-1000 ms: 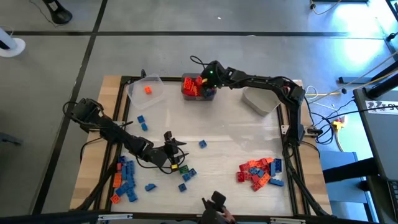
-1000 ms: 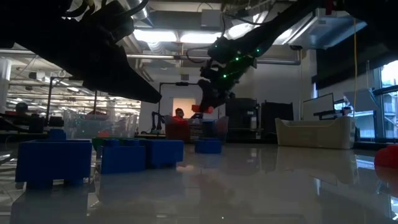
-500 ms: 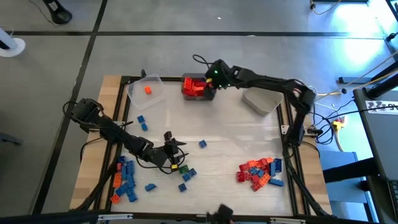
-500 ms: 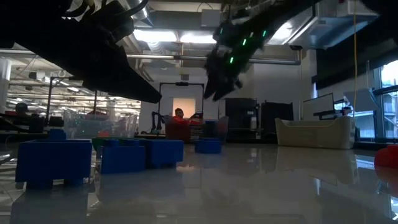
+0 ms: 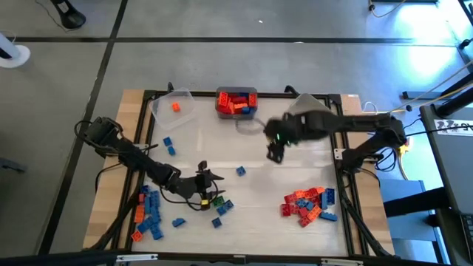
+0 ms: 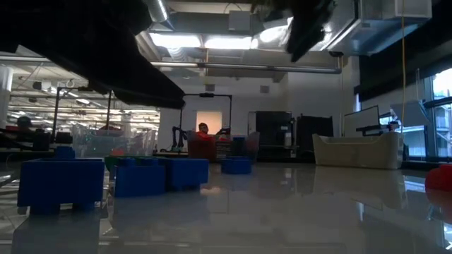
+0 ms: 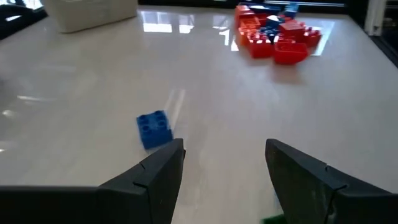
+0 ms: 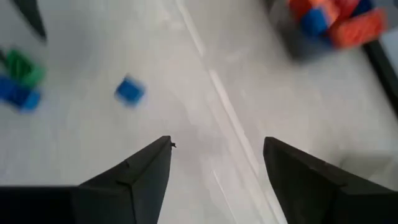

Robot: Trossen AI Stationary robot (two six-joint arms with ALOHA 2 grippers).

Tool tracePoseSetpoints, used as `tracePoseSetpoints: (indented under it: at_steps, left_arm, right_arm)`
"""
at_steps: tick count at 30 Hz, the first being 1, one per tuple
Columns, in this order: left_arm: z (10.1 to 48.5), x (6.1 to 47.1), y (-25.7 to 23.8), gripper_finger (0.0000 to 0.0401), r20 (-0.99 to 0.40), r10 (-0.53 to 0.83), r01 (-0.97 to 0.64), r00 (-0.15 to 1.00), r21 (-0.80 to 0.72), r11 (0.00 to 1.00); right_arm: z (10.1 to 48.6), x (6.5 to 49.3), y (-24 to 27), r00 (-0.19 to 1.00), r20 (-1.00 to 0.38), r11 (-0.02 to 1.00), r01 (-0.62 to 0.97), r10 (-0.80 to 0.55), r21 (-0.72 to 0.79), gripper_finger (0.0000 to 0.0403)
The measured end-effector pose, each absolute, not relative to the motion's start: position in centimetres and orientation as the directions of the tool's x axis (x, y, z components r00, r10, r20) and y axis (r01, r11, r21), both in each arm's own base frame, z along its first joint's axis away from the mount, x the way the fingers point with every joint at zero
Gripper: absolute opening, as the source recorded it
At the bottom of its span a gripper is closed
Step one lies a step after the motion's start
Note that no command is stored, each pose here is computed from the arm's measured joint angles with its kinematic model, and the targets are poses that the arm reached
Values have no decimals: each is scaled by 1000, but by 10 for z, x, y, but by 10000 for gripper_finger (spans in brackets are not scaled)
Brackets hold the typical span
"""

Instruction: Sort blocks by size

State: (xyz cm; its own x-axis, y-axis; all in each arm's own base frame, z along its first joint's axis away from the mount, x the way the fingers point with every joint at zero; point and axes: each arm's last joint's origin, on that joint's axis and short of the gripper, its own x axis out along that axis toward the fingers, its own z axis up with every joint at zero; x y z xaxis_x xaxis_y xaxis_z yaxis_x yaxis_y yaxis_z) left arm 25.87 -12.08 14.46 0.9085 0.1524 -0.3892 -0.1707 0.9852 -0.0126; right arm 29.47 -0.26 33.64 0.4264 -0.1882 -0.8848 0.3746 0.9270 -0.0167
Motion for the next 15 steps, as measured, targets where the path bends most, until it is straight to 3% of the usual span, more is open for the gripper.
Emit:
tracePoseSetpoints:
  at_steps: [8,15]
  left_arm:
    - [146,255,-131,214,-374,111,-143,921,-58,988]
    - [153,255,-140,214,-328,-1,-32,945,-95,995]
  right_arm:
    - [306,269,82,306,-938,934,355,-162,-46,253]
    - [264,238,120,207,-958,910,403,-199,-102,253]
